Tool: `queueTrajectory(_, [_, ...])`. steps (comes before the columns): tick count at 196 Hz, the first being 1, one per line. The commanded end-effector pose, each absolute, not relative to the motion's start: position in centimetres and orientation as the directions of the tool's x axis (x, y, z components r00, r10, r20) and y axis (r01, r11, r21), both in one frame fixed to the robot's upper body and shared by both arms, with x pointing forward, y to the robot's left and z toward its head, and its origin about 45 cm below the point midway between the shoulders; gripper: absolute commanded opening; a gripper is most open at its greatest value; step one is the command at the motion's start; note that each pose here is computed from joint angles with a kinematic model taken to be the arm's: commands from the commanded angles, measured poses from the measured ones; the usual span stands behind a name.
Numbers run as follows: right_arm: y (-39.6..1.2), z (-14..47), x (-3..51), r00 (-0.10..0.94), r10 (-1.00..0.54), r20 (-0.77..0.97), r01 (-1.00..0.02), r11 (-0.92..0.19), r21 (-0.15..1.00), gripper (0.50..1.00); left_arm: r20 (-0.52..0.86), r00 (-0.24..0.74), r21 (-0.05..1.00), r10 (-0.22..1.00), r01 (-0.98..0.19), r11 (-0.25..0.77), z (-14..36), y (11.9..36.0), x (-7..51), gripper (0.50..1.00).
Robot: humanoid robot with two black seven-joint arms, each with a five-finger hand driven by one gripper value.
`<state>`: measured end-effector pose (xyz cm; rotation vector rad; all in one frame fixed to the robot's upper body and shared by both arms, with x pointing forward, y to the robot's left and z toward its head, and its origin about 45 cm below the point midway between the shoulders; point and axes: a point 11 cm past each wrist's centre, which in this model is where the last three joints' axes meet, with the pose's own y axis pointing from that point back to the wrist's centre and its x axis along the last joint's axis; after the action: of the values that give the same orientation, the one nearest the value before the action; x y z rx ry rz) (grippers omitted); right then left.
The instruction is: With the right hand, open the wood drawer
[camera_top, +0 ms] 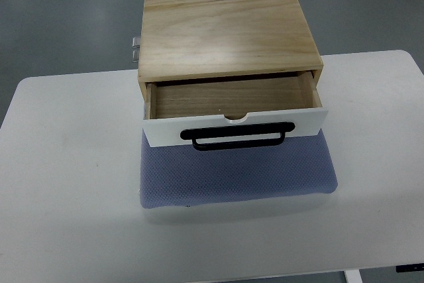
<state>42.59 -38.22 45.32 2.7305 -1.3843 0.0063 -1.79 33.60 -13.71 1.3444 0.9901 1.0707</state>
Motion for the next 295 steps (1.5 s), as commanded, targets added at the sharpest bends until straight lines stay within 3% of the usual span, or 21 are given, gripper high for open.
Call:
queueTrajectory(1, [-42.5,42.4,44.2,0.458,-0.877,-0.144,-0.884,-0.466,0.028,0.95,0.055,0.243,0.998,0.968,-0.02,-0.052,-13.7,33.6,-1.8,1.0])
queueTrajectory(27, [-45.8,37.6,44.8,0.309,-0.861,-0.405,-0.943,-0.333,-0.011,0.95,0.055,0.242,0.998,0.969,-0.021,-0.052,-13.7,33.6,-1.8,1.0])
queueTrajectory(46, [-47.8,33.6,44.8,0.156,-0.832,-0.532,-0.98,-0.199,0.025,0.95,0.055,0.245,0.998,0.968,-0.02,-0.052,-13.7,33.6,-1.8,1.0])
queueTrajectory(85, [-46.2,26.9,45.7,0.0,-0.776,-0.631,-0.986,-0.104,0.127,0.95,0.055,0.243,0.998,0.968,-0.02,-0.052,-13.7,33.6,-1.8,1.0])
queueTrajectory(152, [-41.6,21.3,45.9,-0.079,-0.731,-0.678,-0.963,-0.12,0.241,0.954,0.055,0.243,0.998,0.968,-0.02,-0.052,-13.7,33.6,-1.8,1.0])
queueTrajectory(295, [-41.8,19.5,44.9,-0.128,-0.73,-0.671,-0.951,-0.101,0.291,0.954,0.055,0.243,0.998,0.968,-0.02,-0.052,-13.7,33.6,-1.8,1.0])
